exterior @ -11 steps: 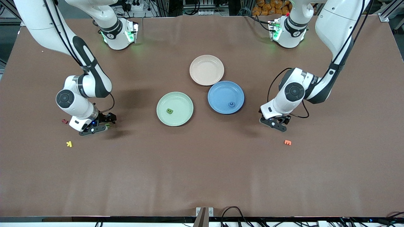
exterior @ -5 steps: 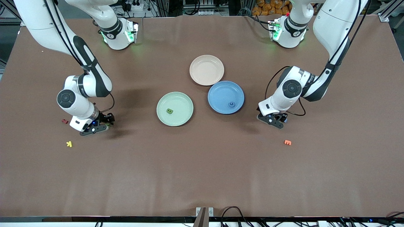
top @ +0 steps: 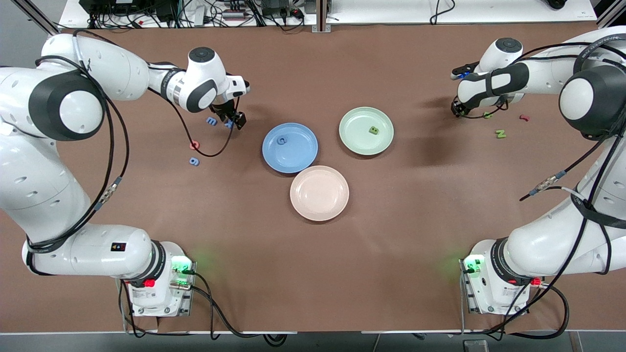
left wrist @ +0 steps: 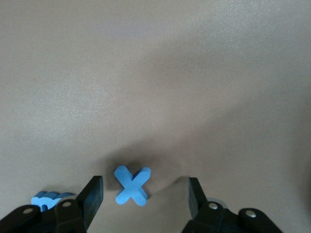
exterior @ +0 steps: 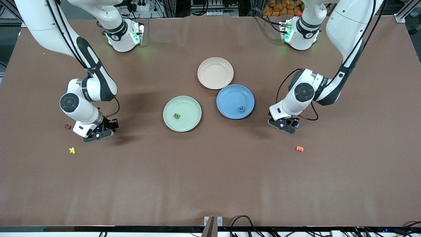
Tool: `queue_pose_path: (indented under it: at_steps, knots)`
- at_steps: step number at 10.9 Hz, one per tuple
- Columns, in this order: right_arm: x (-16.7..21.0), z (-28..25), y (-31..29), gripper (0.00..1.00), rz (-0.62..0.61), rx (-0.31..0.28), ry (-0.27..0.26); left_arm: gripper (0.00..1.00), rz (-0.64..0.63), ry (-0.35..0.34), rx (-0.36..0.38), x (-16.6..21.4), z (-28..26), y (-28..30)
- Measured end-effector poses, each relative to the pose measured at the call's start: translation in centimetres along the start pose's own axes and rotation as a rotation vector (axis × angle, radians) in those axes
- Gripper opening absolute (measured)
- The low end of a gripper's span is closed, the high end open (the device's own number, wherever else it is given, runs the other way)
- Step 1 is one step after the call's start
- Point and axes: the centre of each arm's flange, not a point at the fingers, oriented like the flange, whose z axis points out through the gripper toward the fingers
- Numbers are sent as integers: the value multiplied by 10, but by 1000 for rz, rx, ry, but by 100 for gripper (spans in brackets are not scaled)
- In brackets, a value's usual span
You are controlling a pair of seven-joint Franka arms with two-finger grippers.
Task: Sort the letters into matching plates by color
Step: 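Close the right gripper on the u while the left grips the x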
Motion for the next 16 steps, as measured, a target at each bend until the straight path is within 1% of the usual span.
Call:
queue_pose_path:
  at_steps: [1, 2, 3, 4, 5, 6, 7, 8, 10, 11, 16]
  knots:
    - [0, 0, 0, 35, 0, -1, 5, 78, -2, 0, 0, 0, 1, -1]
    - [1, -1, 1, 34, 1, -2, 7, 74, -3, -2, 0, -1, 1, -2]
    - [1, -3, 2, 29, 1, -4, 12, 73, -4, -4, -1, -1, 3, -2]
    - [1, -2, 3, 28, 3, -5, 12, 72, -5, -5, -2, -2, 4, -2]
    - [1, -2, 3, 28, 3, -5, 13, 67, -6, -5, -3, -2, 5, -3]
    - [1, -2, 3, 28, 3, -5, 13, 66, -8, -5, -3, -2, 5, -4]
    - [1, -2, 3, 28, 4, -5, 13, 61, -10, -5, -3, -2, 5, -5]
    - [1, -2, 3, 28, 15, -5, 13, 60, -10, -5, -3, -2, 5, -5]
    - [1, -2, 3, 28, 80, -4, 11, 37, -10, 2, -3, 0, 3, -5]
    - [1, -2, 1, 28, 116, -2, 9, 28, -10, 4, -2, 0, 3, -5]
    - [8, -4, -29, 28, 333, 19, -32, 28, -13, 9, -1, 2, 1, -7]
